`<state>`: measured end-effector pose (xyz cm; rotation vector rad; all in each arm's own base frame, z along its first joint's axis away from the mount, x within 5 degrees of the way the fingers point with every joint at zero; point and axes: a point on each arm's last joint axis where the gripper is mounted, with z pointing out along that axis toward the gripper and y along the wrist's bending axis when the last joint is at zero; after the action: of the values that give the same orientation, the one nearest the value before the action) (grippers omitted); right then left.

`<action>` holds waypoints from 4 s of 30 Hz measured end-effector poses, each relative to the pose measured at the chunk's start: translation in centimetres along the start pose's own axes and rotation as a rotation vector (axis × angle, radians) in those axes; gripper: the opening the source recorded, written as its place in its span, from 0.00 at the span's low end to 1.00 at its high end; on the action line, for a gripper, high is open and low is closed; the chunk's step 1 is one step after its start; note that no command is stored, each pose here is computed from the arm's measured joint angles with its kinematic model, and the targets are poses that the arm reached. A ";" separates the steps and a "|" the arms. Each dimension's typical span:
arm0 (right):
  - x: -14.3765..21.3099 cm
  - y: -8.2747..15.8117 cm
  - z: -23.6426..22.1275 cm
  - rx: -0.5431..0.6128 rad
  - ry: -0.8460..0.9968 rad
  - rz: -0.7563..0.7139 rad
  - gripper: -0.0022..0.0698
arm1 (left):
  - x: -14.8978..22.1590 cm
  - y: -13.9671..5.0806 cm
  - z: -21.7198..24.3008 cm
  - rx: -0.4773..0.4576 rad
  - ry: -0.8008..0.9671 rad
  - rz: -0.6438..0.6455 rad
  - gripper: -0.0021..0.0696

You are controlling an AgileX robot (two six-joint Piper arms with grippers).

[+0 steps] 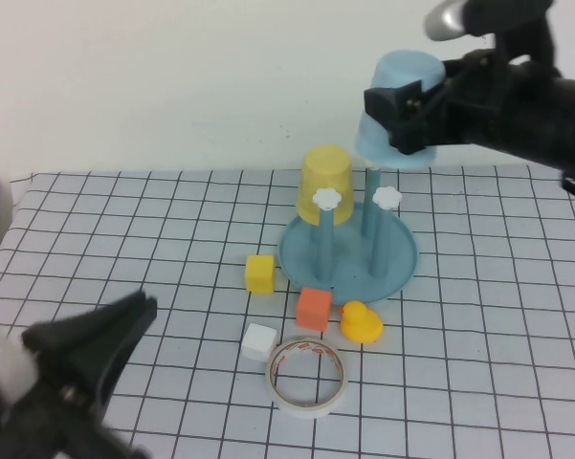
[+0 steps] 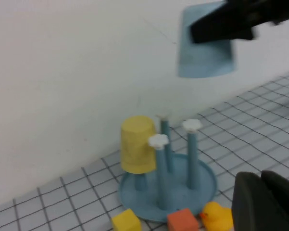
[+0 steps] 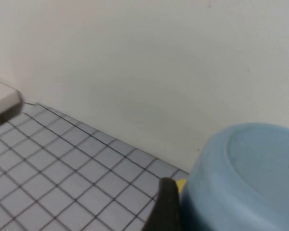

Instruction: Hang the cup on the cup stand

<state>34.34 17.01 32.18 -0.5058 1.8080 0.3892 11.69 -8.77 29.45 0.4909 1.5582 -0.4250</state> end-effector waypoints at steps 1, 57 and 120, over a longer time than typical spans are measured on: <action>0.1 -0.2 0.8 0.014 0.008 -0.006 0.86 | -0.1 -0.1 -0.5 0.017 0.004 0.001 0.03; 6.1 -4.7 12.1 0.270 0.181 -0.040 0.93 | -0.1 1.0 -2.6 -0.067 -0.006 0.008 0.03; 17.9 2.2 -29.0 0.168 -0.417 0.101 0.03 | 5.5 2.8 -6.3 -0.211 0.072 0.046 0.03</action>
<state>5.15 1.72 23.25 -0.1974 1.4477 0.3763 7.83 -2.68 24.32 0.3813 1.6370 -0.2058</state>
